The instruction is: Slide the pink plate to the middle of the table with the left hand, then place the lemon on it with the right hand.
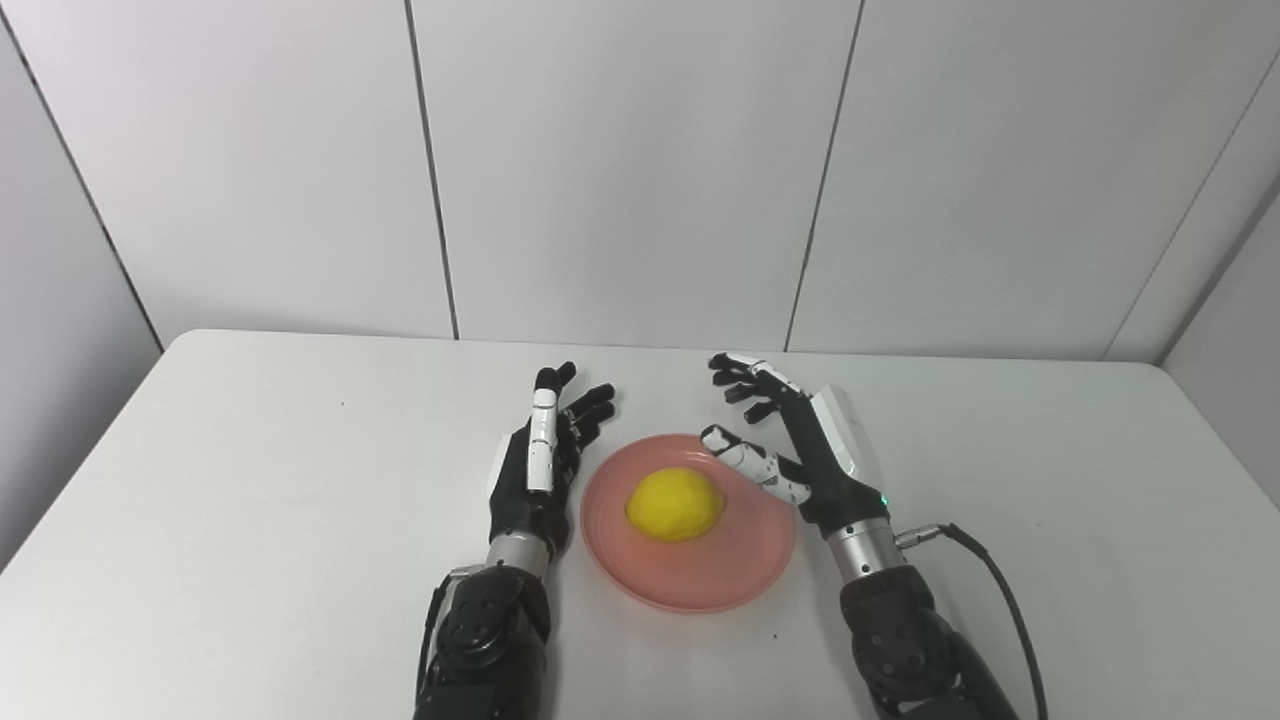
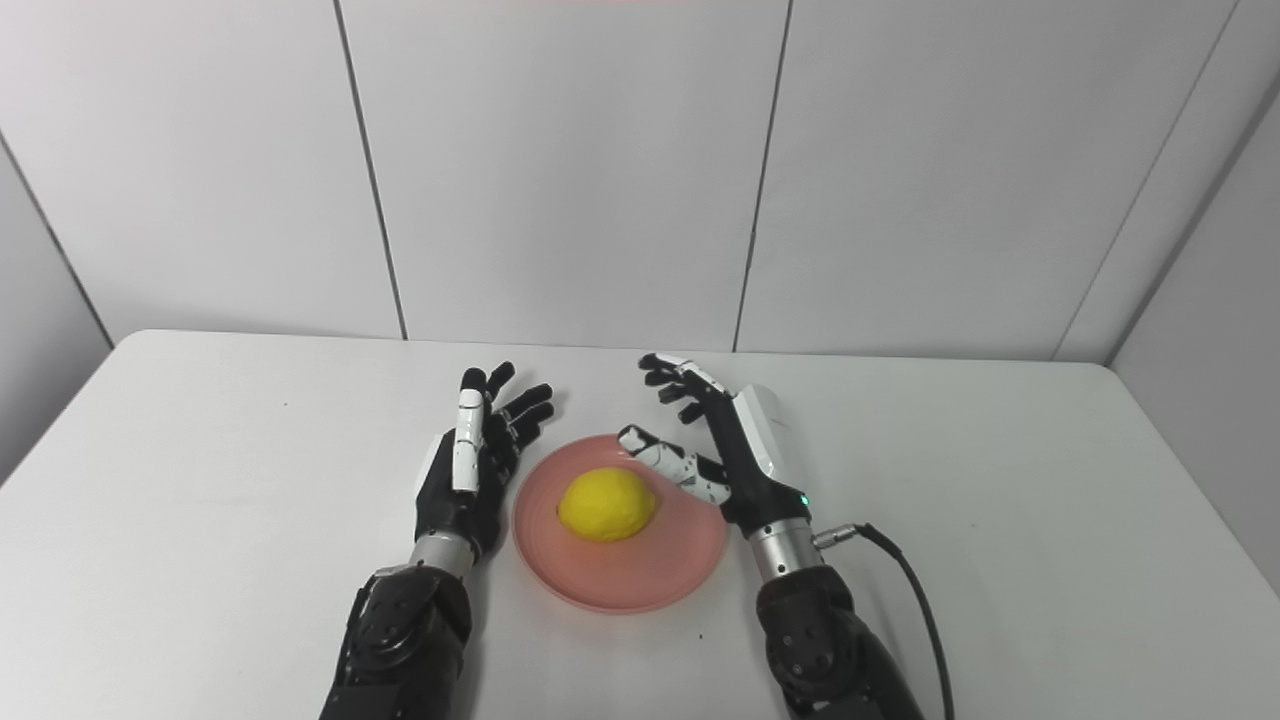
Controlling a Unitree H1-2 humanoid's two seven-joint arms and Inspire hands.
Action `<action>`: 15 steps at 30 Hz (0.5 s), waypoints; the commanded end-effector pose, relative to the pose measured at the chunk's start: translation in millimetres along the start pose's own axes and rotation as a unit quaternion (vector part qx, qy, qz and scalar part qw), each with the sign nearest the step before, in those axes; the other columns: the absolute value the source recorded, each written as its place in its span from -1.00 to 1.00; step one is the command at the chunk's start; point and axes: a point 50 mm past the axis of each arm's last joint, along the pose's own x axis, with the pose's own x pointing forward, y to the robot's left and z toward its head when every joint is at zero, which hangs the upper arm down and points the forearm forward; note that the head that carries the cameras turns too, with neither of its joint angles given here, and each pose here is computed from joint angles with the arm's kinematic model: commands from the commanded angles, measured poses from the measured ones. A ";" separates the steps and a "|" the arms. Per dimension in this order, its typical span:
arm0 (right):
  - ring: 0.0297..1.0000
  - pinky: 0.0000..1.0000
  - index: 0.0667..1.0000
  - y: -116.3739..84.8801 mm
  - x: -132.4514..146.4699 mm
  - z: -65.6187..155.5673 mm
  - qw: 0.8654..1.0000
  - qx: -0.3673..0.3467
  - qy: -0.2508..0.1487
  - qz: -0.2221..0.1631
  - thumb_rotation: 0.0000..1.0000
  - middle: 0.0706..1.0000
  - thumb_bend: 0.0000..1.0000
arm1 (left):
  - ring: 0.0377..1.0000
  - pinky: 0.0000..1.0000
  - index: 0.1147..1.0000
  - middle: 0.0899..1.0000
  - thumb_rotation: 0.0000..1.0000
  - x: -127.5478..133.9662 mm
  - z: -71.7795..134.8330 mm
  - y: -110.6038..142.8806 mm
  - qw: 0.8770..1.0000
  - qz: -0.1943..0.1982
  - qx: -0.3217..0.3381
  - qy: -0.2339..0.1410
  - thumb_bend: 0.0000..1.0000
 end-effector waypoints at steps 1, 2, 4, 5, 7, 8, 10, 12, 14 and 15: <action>0.70 0.67 0.67 -9.2 10.5 8.2 0.998 0.052 -0.015 -0.016 1.00 0.71 0.40 | 0.62 0.80 0.72 0.56 0.96 -3.1 -9.8 12.3 1.000 0.027 0.009 0.009 0.51; 0.74 0.70 0.70 -9.8 9.6 4.5 0.997 0.077 -0.004 -0.026 1.00 0.74 0.40 | 0.63 0.81 0.72 0.59 0.96 -2.9 -8.9 13.6 0.999 0.029 0.020 -0.002 0.53; 0.79 0.81 0.76 -10.1 8.0 -1.1 0.992 0.121 0.018 -0.044 1.00 0.78 0.43 | 0.70 0.79 0.70 0.67 0.97 -2.3 -7.7 15.6 0.999 0.028 0.038 -0.022 0.55; 0.84 0.90 0.79 -9.9 7.3 -3.6 0.988 0.143 0.029 -0.053 1.00 0.81 0.46 | 0.75 0.84 0.71 0.71 0.98 -1.9 -7.4 16.8 0.998 0.027 0.046 -0.032 0.56; 0.89 0.98 0.82 -9.7 5.9 -7.8 0.982 0.173 0.039 -0.063 1.00 0.84 0.48 | 0.80 0.89 0.72 0.76 1.00 -0.9 -7.5 19.0 0.997 0.025 0.054 -0.045 0.56; 0.90 0.99 0.82 -9.7 5.2 -9.6 0.980 0.181 0.040 -0.066 1.00 0.85 0.50 | 0.85 0.93 0.74 0.82 1.00 -0.3 -7.6 19.9 0.997 0.025 0.055 -0.050 0.55; 0.90 1.00 0.83 -9.3 3.3 -13.2 0.978 0.193 0.041 -0.071 1.00 0.85 0.51 | 0.88 0.95 0.76 0.85 1.00 1.4 -7.7 22.0 0.996 0.026 0.061 -0.055 0.55; 0.89 1.00 0.82 -7.5 1.5 -16.1 0.974 0.207 0.043 -0.078 1.00 0.85 0.52 | 0.91 0.99 0.80 0.89 1.00 3.3 -7.4 24.6 0.996 0.029 0.071 -0.056 0.57; 0.91 1.00 0.83 -4.9 0.3 -17.7 0.970 0.224 0.048 -0.084 1.00 0.86 0.50 | 0.93 1.00 0.84 0.91 1.00 5.4 -6.5 27.5 0.995 0.030 0.076 -0.053 0.63; 0.93 1.00 0.84 -4.0 0.0 -17.9 0.968 0.229 0.051 -0.086 1.00 0.87 0.51 | 0.95 1.00 0.85 0.92 1.00 6.0 -6.1 28.3 0.995 0.030 0.076 -0.052 0.66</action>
